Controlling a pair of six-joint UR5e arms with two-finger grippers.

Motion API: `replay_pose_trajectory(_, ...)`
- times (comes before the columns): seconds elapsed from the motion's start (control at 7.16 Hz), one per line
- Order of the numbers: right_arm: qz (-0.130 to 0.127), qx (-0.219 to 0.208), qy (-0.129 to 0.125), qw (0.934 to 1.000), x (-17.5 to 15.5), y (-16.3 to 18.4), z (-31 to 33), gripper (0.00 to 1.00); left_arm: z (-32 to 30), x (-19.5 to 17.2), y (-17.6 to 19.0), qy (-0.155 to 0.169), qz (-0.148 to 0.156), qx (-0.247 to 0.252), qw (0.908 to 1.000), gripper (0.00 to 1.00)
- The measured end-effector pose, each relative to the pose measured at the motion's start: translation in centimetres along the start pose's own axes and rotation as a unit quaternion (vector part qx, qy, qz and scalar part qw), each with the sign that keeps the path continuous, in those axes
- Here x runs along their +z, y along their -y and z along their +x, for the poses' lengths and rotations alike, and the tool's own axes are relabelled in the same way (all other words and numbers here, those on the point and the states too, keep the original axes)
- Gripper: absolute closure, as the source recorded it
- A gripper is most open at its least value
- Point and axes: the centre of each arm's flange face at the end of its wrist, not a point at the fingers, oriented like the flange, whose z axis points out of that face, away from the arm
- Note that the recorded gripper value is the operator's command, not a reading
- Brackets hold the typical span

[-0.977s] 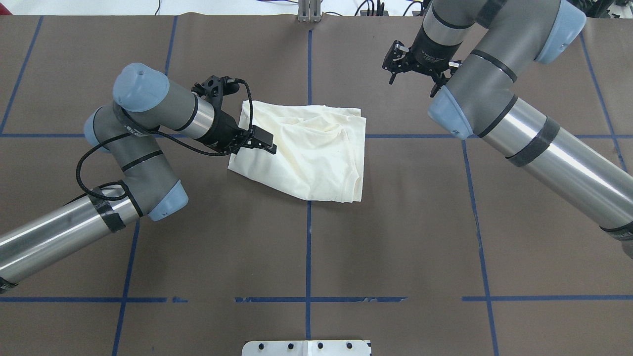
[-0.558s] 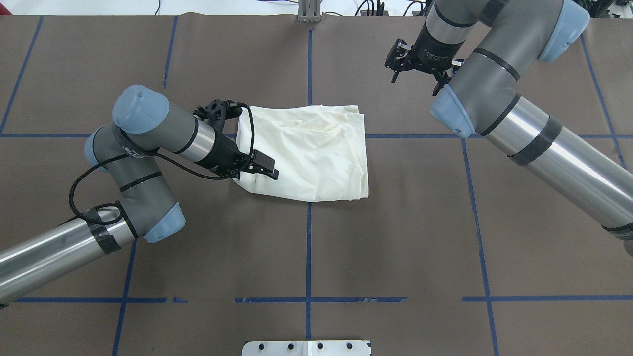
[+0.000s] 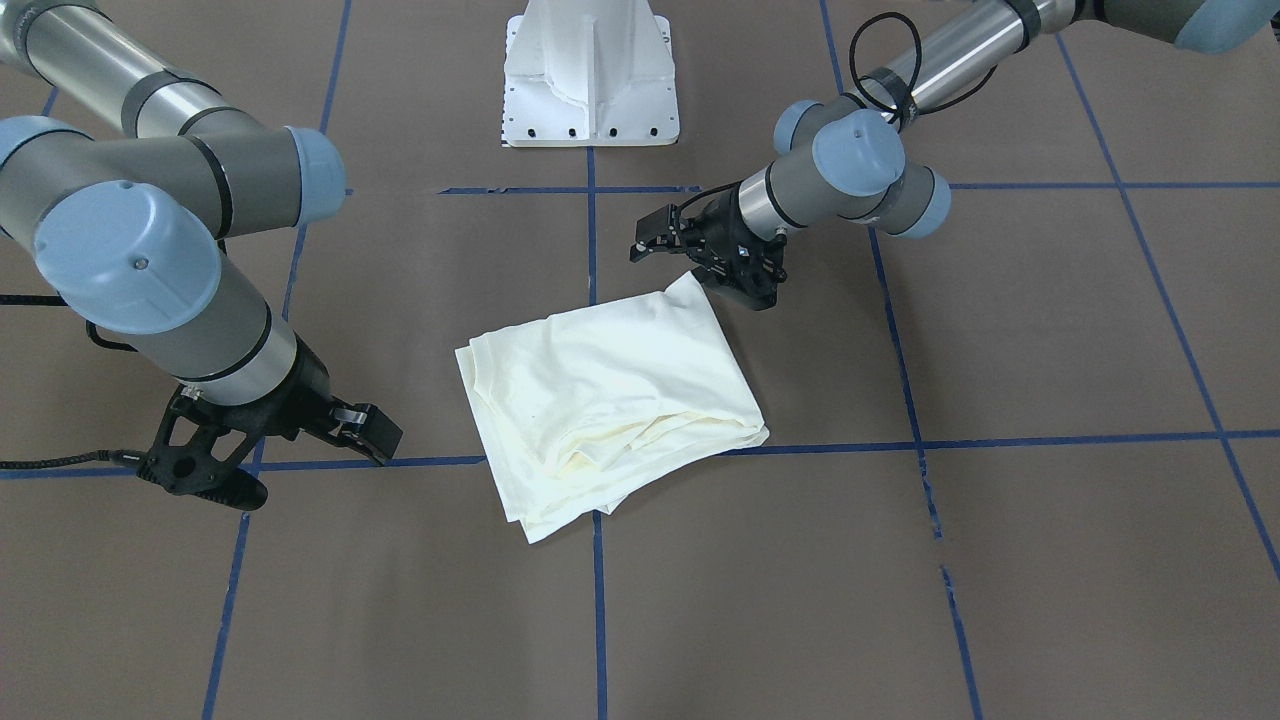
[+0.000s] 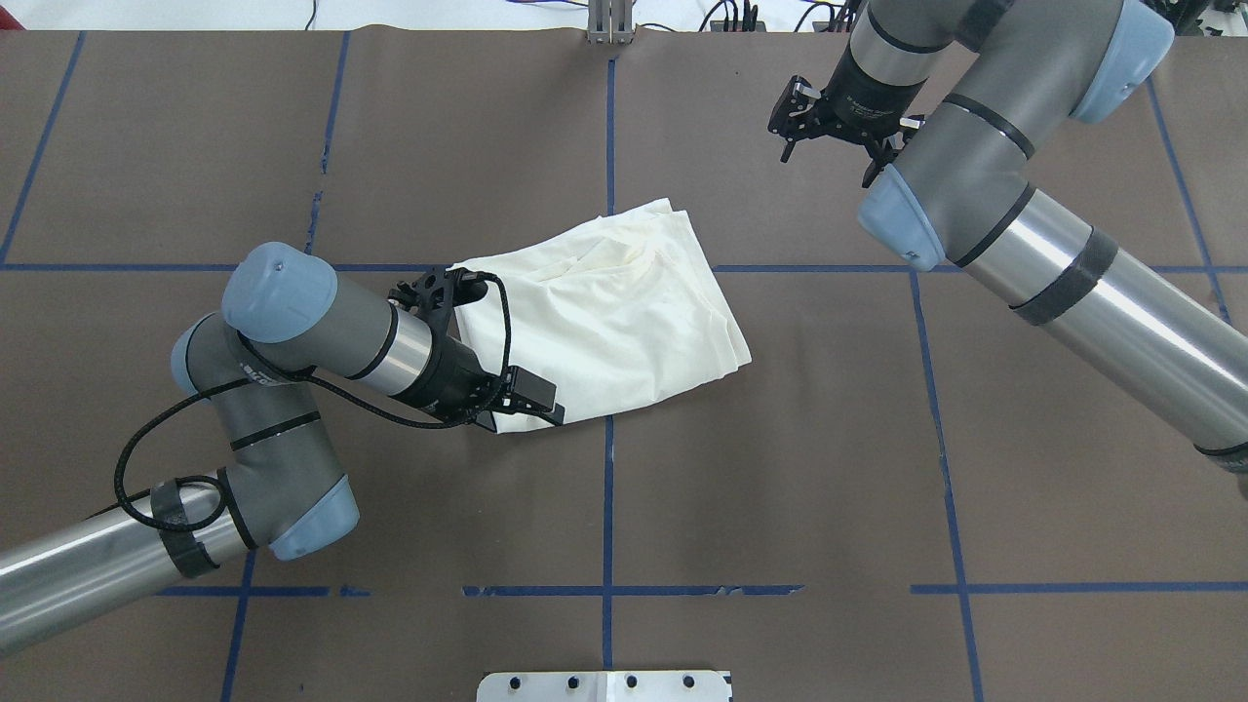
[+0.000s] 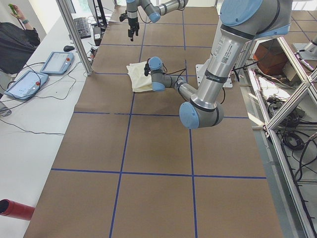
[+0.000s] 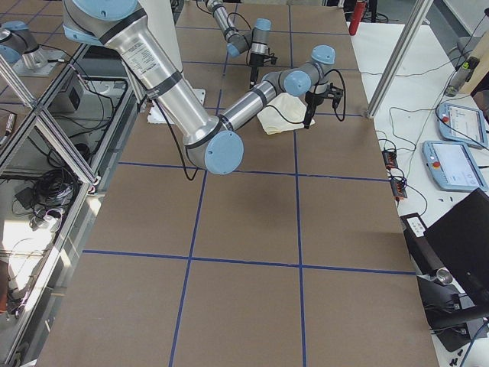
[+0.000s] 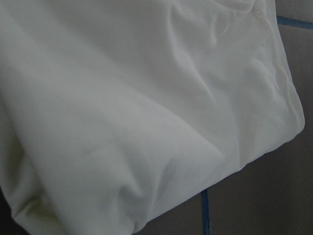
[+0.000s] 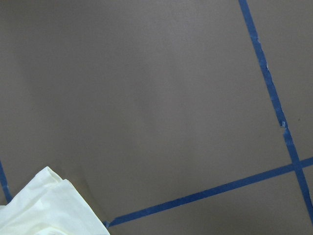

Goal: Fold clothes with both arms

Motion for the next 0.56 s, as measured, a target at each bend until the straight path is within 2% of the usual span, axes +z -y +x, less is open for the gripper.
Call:
replay_pose_trajectory(0.28, 0.002, -0.006, -0.001, 1.0000, -0.1, 0.4, 0.5, 0.00, 0.9, 2.0, -2.9, -0.003, 0.000, -0.018, 0.9998, 0.00)
replay_pose_trajectory(0.56, 0.004, -0.013, 0.000, 0.9999, -0.4, 0.7, 0.9, 0.00, 1.2, 0.8, -4.2, -0.010, 0.005, -0.029, 0.9995, 0.00)
